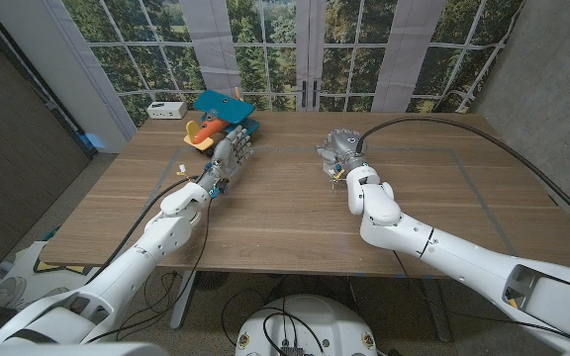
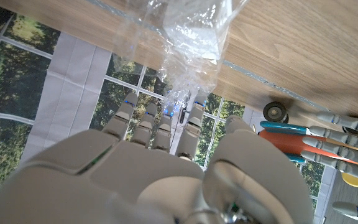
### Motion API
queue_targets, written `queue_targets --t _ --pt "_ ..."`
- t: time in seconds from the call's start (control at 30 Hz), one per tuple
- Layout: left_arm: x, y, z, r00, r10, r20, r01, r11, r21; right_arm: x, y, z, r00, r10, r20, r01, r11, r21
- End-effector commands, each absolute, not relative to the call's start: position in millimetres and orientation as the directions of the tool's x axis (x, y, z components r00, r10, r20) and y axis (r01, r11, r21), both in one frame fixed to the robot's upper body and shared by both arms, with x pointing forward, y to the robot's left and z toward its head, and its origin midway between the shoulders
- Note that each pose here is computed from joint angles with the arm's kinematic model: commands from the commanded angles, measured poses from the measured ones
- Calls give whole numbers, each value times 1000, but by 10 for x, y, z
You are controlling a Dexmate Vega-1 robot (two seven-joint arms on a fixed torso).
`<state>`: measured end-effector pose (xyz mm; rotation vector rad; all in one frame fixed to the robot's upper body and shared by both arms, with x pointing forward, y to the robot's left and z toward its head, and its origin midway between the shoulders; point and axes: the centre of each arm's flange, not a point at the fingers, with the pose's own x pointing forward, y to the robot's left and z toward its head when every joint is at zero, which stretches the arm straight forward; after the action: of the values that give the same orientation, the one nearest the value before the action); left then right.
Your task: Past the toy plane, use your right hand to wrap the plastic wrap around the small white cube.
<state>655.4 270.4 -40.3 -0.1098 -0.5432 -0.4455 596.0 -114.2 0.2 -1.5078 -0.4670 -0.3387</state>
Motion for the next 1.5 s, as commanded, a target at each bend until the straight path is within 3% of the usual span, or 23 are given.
queue_targets --t 0.03,0.33,0.8,0.97,1.23,1.5 --pt "6557 2688 -374 760 -383 525 439 898 20 5941 -1163 0 840 -10 542 542 -34 -840" --pt "6581 2646 -346 755 -395 524 449 893 27 5806 -1270 -37 808 -34 588 586 -48 -809" --pt "6579 2618 -336 749 -402 526 456 890 31 5820 -1318 -98 895 -28 444 440 -93 -893" --pt "6560 2640 -346 753 -397 525 449 893 30 5812 -1331 -57 913 -89 397 389 -99 -916" --pt "6567 2632 -355 750 -403 524 457 889 31 5611 -1310 48 829 -209 518 518 -61 -853" --pt "6579 2640 -371 755 -400 520 454 891 27 5339 -1153 52 702 -56 710 711 -1 -703"
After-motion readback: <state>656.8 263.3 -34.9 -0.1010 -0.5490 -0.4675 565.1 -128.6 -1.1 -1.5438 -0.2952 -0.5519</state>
